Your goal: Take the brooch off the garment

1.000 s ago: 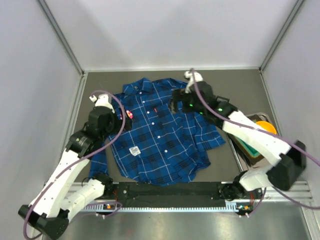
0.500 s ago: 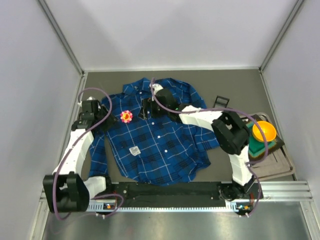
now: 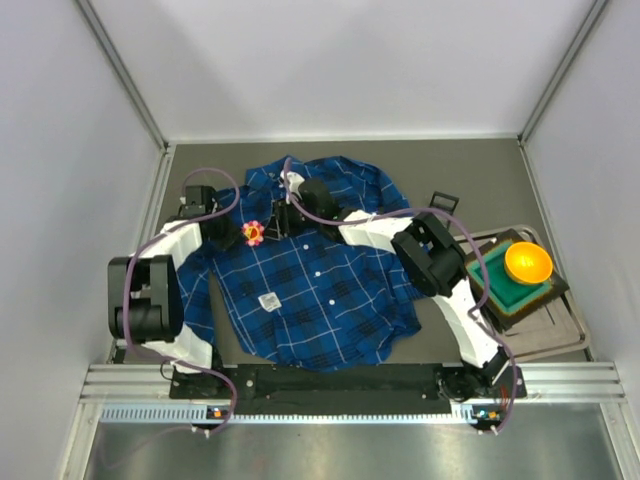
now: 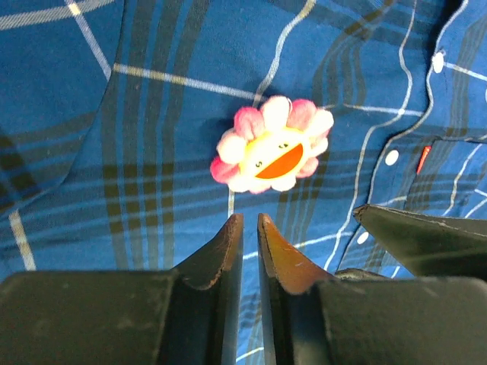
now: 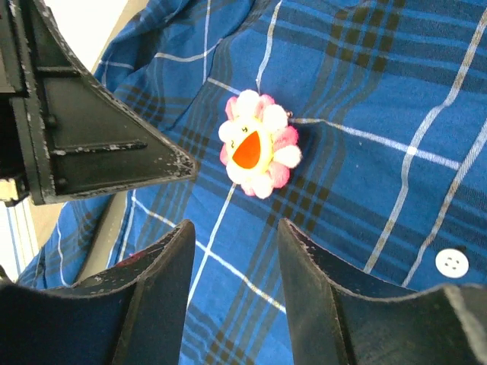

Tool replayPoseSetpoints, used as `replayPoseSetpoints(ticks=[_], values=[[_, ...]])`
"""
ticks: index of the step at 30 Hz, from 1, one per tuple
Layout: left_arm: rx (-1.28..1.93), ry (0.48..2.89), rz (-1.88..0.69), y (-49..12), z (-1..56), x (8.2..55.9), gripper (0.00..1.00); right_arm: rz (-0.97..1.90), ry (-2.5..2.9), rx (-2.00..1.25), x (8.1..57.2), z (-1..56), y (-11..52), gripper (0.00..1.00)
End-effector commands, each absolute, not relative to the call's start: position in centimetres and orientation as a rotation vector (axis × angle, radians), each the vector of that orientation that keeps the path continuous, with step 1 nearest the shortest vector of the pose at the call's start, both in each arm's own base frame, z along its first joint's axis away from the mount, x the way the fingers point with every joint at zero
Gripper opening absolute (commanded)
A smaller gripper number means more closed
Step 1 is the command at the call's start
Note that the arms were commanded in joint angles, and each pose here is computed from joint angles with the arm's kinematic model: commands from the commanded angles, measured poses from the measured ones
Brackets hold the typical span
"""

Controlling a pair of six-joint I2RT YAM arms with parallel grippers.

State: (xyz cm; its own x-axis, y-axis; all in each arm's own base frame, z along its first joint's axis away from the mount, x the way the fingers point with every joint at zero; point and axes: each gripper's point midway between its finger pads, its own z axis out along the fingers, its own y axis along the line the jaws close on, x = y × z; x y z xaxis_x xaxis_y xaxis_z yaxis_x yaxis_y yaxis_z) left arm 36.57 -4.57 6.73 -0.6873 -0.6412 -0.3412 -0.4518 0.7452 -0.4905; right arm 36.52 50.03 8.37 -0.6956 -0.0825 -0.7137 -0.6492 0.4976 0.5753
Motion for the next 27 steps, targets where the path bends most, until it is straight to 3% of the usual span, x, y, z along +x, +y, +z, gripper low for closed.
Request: replayPoseSetpoints(ticks=[1,12,19,22,24,27], values=[[-0.779,2.371,-0.520,-4.2,7.6,39.8,0.18,1.191,2.042,-0.649,37.8,9.0,51.9,0.48],[-0.799,2.315,-0.516,-3.8,6.6,41.4,0.18,1.190,2.078,-0.654,39.0,6.9,52.7,0.56],[-0.755,2.295,-0.434,-3.1,7.4,41.2,0.20,1.303,2.105,-0.657,38.6,6.0,54.0,0.56],[-0.703,2.289,-0.346,-3.0,8.7,40.4,0.27,1.371,2.087,-0.651,38.2,6.6,54.4,0.56],[-0.690,2.304,-0.259,-3.2,8.8,39.4,0.37,1.407,2.062,-0.650,38.0,7.2,54.7,0.55],[-0.723,2.309,-0.244,-3.1,8.4,38.5,0.41,1.502,2.007,-0.635,37.5,9.1,55.0,0.52]])
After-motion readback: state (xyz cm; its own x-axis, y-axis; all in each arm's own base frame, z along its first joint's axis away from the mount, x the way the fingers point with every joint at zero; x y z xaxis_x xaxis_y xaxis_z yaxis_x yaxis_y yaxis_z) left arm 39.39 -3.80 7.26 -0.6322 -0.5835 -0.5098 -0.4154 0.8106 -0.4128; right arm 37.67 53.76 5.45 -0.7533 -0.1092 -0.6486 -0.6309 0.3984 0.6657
